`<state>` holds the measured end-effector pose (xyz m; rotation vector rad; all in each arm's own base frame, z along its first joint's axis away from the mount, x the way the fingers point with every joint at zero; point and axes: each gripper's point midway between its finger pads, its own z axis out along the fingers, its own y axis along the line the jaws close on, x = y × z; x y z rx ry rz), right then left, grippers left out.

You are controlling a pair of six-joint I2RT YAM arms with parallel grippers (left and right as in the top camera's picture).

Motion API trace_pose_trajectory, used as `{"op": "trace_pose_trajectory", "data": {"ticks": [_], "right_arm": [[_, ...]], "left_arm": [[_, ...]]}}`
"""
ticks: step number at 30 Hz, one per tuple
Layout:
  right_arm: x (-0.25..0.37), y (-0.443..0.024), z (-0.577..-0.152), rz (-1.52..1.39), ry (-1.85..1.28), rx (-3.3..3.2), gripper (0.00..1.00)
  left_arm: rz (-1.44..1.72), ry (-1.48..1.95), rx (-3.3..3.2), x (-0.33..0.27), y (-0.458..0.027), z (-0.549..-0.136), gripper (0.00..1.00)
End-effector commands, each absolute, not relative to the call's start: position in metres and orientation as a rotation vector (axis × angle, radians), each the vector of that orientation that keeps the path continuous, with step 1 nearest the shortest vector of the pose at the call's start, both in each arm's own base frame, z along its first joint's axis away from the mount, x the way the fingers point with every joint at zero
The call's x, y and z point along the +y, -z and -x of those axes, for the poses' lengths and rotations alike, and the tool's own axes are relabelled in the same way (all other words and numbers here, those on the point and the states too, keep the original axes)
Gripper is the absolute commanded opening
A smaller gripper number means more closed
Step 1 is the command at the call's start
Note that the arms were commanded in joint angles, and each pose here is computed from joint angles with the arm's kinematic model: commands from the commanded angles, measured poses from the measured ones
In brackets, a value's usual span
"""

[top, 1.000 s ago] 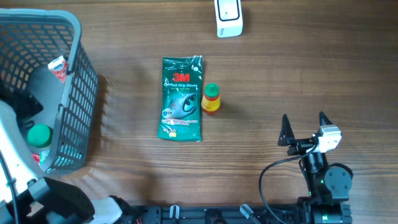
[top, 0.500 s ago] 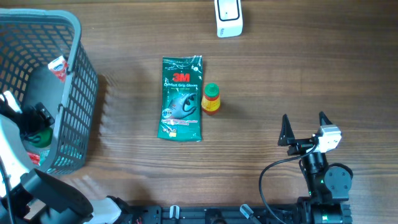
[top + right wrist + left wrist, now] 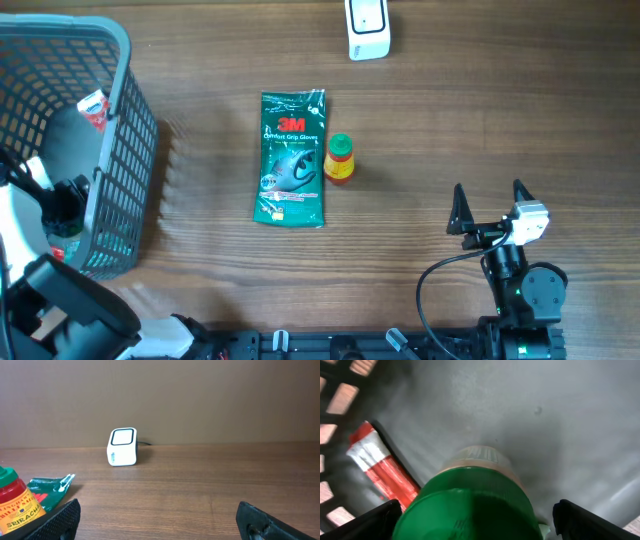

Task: Scan the item barcode
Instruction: 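Reach the left gripper back into the basket toward the green-capped jar, then grasp the green-capped jar with the left gripper and lift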

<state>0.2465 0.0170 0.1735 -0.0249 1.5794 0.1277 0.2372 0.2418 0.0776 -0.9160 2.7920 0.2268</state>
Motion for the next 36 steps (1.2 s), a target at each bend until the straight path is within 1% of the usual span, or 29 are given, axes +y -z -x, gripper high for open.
{"op": "trace_pose_trajectory", "data": {"ticks": [1, 7, 12, 15, 20, 22, 23, 31, 36], "right_arm": [[0.017, -0.174, -0.247, 0.032, -0.117, 1.577, 1.00], [0.017, -0.174, -0.247, 0.032, -0.117, 1.578, 1.00], [0.017, -0.174, -0.247, 0.031, -0.118, 1.577, 1.00], [0.017, -0.174, -0.247, 0.032, -0.117, 1.578, 1.00], [0.017, -0.174, -0.247, 0.032, -0.117, 1.578, 1.00], [0.017, -0.174, -0.247, 0.032, -0.117, 1.578, 0.99], [0.017, -0.174, -0.247, 0.032, -0.117, 1.578, 1.00], [0.017, -0.174, -0.247, 0.032, -0.117, 1.578, 1.00], [0.017, -0.174, -0.247, 0.032, -0.117, 1.577, 1.00]], "left_arm": [[0.901, -0.179, 2.832, 0.237, -0.065, -0.235, 1.00], [0.907, -0.162, 2.856, 0.236, -0.057, -0.234, 1.00], [0.893, -0.103, 2.832, 0.232, -0.056, -0.241, 0.99], [0.889, -0.111, 2.821, 0.234, -0.057, -0.244, 0.95], [0.888, -0.113, 2.818, 0.235, -0.057, -0.244, 0.77], [0.888, -0.114, 2.818, 0.235, -0.057, -0.244, 0.67], [0.888, -0.113, 2.818, 0.235, -0.057, -0.244, 0.65], [0.881, -0.121, 2.807, 0.236, -0.061, -0.248, 0.62], [0.872, -0.139, 2.782, 0.242, -0.080, -0.254, 0.62]]}}
